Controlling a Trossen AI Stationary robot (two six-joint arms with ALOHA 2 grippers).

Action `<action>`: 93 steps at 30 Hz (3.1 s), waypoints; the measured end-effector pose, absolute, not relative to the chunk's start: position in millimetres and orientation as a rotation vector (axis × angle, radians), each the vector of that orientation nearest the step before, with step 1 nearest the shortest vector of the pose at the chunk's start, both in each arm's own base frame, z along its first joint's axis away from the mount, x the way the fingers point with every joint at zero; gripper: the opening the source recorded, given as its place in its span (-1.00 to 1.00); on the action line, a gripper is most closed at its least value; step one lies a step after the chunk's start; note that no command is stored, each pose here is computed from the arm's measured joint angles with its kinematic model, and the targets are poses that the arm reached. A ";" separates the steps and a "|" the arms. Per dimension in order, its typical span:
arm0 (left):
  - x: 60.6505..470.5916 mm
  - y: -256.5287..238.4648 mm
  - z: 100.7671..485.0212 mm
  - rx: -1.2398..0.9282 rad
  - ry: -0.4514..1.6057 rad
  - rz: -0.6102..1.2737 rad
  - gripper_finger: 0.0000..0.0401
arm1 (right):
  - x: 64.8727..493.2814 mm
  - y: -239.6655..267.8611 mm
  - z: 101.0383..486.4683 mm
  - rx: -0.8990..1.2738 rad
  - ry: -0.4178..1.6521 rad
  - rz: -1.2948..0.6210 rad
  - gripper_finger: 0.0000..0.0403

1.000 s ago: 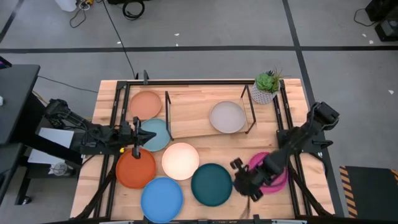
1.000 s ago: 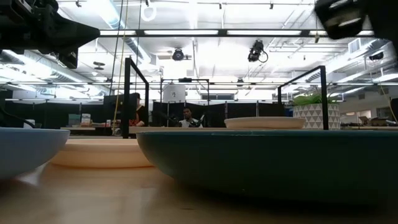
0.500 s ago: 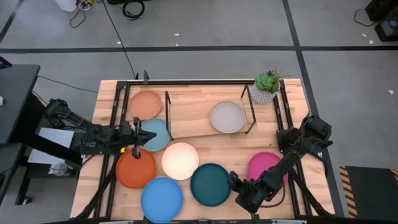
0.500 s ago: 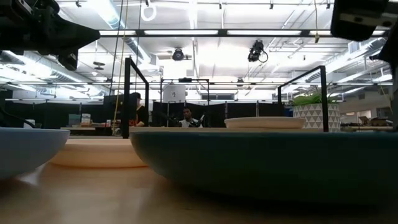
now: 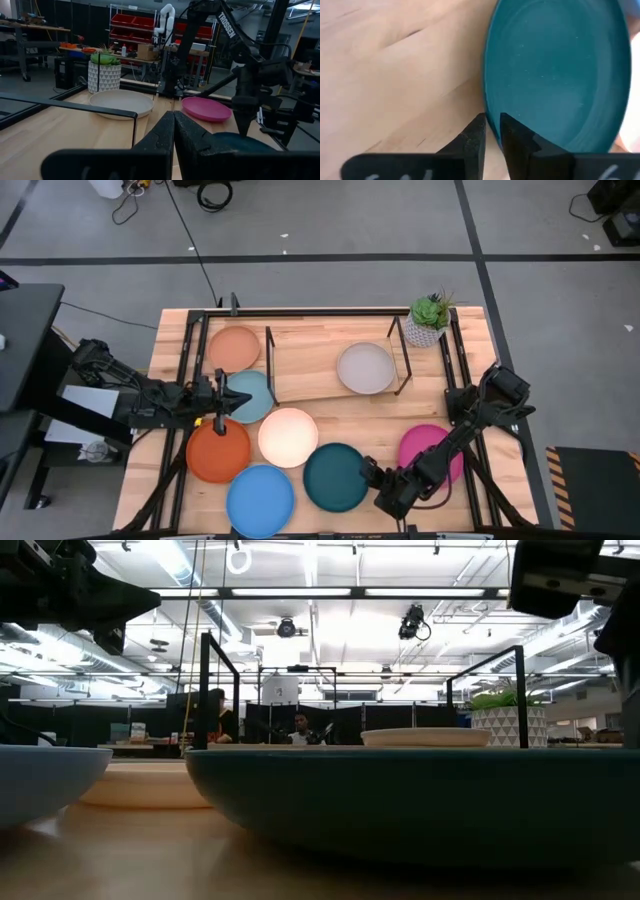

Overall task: Place and stack plates onto a shelf
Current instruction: Put the dark green plate on the shelf, then stack the peach plate on top of the gray plate on the shelf

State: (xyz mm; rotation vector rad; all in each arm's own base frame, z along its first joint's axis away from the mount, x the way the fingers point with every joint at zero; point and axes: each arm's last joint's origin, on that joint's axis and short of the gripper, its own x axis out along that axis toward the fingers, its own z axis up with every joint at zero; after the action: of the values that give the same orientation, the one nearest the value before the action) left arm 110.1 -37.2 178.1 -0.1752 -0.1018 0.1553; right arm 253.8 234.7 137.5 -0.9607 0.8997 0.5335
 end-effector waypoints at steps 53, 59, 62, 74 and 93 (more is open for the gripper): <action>132.5 -55.8 173.2 -0.015 -0.117 -0.085 -0.92 | 370.7 1.2 233.9 -0.539 0.954 0.190 -0.93; 132.3 -55.6 173.4 -0.007 -0.119 -0.084 -0.92 | 380.9 -22.5 218.6 -0.486 0.939 0.222 -0.93; 131.9 -55.4 175.8 0.012 -0.143 -0.081 -0.92 | 387.0 -25.7 205.3 -0.506 0.951 0.244 -0.92; 131.9 -55.4 175.5 0.034 -0.141 -0.080 -0.92 | 393.7 -12.3 190.4 -0.560 0.981 0.224 -0.72; 132.0 -55.5 174.8 0.032 -0.133 -0.080 -0.92 | 403.0 47.4 218.9 -0.547 0.912 0.313 -0.58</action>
State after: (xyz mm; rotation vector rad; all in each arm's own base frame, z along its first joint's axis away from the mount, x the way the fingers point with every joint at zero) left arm 132.0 -55.5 174.8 0.0319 -0.1334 -0.0804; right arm 403.0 47.4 218.9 -0.5474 0.9119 0.3125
